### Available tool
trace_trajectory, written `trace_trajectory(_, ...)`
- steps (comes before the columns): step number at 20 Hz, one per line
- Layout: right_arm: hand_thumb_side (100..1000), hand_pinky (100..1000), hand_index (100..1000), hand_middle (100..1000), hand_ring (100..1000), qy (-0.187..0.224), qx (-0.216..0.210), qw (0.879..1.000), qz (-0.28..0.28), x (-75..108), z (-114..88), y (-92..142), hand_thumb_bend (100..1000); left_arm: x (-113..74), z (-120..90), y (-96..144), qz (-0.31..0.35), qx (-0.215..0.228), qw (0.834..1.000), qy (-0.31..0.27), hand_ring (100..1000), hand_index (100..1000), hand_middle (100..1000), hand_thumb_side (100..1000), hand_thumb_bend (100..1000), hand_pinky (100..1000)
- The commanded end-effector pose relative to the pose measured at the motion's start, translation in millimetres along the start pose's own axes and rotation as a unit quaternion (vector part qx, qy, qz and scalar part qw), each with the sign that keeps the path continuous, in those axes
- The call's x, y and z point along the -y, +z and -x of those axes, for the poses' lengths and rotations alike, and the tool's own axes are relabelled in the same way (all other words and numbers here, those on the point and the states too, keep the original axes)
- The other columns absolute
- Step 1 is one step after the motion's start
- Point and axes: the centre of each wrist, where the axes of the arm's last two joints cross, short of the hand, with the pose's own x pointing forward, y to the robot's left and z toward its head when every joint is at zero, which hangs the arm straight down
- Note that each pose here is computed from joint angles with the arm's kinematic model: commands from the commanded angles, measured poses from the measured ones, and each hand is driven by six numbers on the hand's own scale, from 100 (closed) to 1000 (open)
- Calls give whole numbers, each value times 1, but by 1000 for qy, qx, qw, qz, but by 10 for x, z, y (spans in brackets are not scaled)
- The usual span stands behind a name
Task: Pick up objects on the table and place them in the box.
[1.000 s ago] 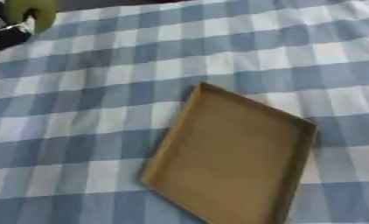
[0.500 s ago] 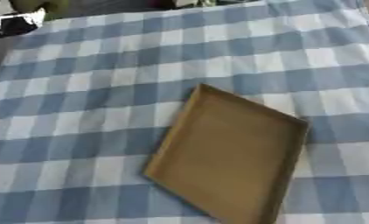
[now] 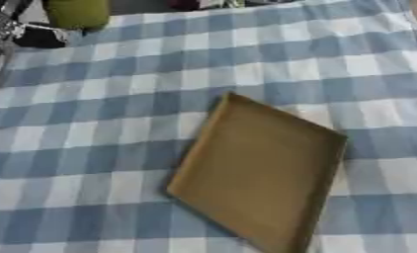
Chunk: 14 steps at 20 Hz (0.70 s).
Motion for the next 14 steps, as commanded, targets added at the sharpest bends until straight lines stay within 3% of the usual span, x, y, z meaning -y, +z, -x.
trace_trajectory(1,470,752,726,627,745,7,14,1000,-5,67,-49,-85,100,-130,-157,-96,-12,54,998,-6,271,412,390,100,463,386)
trace_trajectory(4,470,751,727,628,744,5,11,1000,-4,67,-49,-86,100,-32,-377,-175,-11,97,995,8,273,418,389,100,504,387)
trace_trajectory(14,470,751,727,629,742,13,-12,1000,-7,92,-35,-7,100,288,-991,-455,-21,187,981,40,278,423,380,100,494,387)
